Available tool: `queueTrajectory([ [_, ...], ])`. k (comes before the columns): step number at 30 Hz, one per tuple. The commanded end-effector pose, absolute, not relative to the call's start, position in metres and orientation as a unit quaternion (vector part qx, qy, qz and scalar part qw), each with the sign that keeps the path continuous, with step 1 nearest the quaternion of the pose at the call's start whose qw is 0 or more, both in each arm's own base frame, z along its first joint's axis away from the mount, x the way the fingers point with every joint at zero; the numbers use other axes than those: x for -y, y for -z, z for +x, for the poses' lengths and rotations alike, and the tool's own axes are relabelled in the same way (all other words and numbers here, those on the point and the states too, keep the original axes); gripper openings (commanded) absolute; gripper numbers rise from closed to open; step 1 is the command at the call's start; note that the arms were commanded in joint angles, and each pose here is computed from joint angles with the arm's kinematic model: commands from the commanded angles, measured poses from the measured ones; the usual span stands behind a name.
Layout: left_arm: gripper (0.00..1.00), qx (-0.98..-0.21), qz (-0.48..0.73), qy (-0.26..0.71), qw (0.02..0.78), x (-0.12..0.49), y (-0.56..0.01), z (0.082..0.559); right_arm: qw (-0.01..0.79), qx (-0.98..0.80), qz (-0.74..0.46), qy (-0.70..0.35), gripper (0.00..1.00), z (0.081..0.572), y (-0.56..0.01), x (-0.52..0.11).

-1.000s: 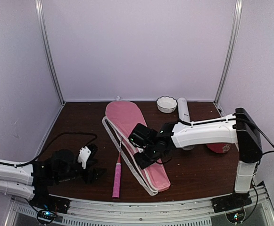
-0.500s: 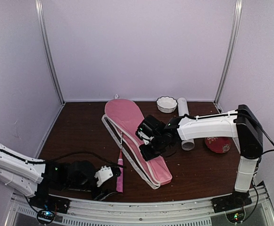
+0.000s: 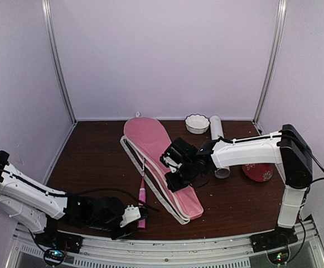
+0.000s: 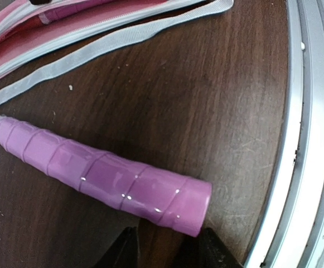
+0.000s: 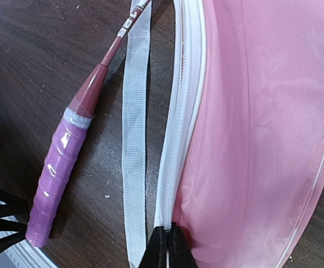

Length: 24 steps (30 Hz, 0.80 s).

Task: Pack up the badminton gear

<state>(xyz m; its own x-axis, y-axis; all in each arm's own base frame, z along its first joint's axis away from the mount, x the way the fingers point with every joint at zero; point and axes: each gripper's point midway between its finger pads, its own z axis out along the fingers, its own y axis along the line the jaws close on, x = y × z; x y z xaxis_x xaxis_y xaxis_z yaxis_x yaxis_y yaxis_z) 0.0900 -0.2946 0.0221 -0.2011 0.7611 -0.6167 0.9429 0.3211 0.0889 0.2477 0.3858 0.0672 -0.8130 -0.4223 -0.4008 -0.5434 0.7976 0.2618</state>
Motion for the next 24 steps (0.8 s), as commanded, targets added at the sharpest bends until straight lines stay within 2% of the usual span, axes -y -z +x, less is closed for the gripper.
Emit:
queueTrajectory([
  [1,0.38,-0.73,0.553,0.169,0.363,0.321,-0.049,0.105,0.181,-0.924,-0.253,-0.222,0.0,0.25,-0.087,-0.393],
  [11,0.28,-0.693,0.533,0.174,0.452,0.362,-0.082,0.128,0.169,-0.915,-0.233,-0.284,0.0,0.239,-0.097,-0.407],
  [17,0.27,-0.677,0.511,0.182,0.497,0.384,-0.103,0.14,0.169,-0.91,-0.226,-0.303,0.0,0.231,-0.105,-0.415],
  [24,0.27,-0.673,0.501,0.177,0.514,0.407,-0.098,0.152,0.162,-0.911,-0.209,-0.317,0.0,0.223,-0.105,-0.422],
])
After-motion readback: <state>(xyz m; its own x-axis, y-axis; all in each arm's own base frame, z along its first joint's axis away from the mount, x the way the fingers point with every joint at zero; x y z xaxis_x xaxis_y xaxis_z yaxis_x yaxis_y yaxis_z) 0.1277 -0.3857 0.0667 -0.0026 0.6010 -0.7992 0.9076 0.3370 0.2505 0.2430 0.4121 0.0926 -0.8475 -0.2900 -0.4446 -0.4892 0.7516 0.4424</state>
